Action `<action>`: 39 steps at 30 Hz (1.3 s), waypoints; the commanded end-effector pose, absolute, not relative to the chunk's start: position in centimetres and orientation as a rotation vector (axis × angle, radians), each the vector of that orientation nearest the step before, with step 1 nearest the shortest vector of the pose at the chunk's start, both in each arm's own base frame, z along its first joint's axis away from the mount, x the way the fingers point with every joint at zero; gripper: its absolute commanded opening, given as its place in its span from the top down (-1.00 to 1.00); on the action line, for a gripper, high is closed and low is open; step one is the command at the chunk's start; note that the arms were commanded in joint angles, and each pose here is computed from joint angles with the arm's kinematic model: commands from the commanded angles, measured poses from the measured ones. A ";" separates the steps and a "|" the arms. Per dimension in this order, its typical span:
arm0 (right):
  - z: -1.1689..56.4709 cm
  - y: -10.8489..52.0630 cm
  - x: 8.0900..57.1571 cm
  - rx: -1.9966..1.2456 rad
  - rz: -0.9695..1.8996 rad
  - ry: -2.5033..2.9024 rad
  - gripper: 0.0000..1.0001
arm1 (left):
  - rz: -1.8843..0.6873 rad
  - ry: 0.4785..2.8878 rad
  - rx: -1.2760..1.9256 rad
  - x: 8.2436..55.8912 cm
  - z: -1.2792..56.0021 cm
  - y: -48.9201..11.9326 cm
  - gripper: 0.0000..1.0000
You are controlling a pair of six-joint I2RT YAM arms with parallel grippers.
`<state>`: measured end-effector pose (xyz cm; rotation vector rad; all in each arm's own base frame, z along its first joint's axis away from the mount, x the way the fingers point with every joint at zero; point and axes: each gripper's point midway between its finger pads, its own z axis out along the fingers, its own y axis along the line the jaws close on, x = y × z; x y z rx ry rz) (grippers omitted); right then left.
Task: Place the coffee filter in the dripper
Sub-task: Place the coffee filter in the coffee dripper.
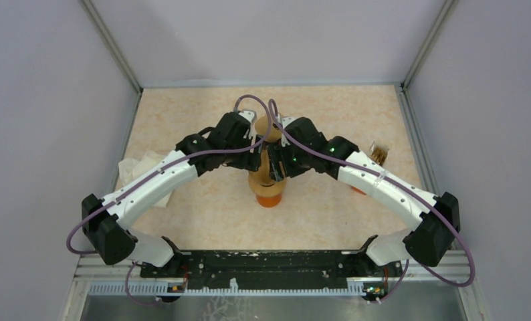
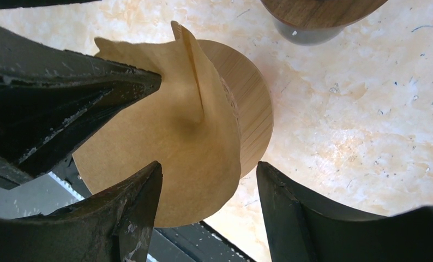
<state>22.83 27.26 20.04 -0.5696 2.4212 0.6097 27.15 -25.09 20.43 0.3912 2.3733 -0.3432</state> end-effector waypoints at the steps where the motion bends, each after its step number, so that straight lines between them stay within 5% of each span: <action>1: 19.8 27.0 22.6 -0.568 0.619 2.428 -0.29 | -0.298 2.366 0.388 27.8 20.3 -24.7 -0.60; 39: 22.2 25.9 24.5 -0.432 0.563 2.298 -0.31 | -0.275 2.393 0.403 27.7 19.5 -24.6 -0.59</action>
